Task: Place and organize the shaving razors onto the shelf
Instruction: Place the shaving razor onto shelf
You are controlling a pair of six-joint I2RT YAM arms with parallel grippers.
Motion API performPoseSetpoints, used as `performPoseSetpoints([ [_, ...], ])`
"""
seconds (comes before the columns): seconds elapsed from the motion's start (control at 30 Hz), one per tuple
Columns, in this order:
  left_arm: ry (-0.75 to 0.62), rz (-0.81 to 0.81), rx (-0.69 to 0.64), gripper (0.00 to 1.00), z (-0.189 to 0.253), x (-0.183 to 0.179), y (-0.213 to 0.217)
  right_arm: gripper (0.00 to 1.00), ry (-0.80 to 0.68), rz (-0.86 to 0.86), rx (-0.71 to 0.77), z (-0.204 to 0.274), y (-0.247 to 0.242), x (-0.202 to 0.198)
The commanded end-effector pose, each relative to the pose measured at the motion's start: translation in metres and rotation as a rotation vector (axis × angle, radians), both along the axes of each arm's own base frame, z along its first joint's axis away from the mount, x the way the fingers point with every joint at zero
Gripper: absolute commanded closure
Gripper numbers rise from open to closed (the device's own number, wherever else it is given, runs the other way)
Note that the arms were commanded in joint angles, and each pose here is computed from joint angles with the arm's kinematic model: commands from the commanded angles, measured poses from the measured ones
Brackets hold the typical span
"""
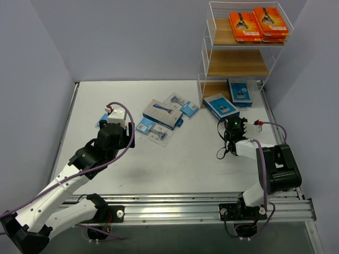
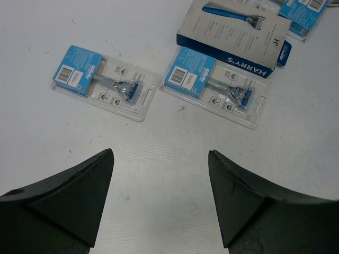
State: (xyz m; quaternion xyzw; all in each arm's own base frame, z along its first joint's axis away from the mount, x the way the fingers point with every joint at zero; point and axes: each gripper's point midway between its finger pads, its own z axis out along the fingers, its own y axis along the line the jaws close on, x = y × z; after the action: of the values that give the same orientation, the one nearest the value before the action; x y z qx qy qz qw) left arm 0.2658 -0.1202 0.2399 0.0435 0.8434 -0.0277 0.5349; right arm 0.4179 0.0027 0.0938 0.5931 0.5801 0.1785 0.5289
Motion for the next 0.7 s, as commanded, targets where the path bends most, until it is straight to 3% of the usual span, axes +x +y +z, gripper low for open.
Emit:
performPoseSetpoints([
  [0.0, -0.018, -0.014, -0.031, 0.19, 0.008, 0.000, -0.005, 1.00, -0.096, -0.109, 0.002, 0.026, -0.011, 0.015],
  [0.4, -0.005, -0.018, -0.019, 0.19, 0.003, 0.001, -0.008, 1.00, -0.088, -0.227, 0.055, 0.005, -0.009, 0.005],
  [0.67, 0.007, -0.008, -0.001, 0.19, -0.003, 0.004, -0.008, 1.00, -0.101, -0.257, 0.069, 0.004, 0.005, 0.022],
])
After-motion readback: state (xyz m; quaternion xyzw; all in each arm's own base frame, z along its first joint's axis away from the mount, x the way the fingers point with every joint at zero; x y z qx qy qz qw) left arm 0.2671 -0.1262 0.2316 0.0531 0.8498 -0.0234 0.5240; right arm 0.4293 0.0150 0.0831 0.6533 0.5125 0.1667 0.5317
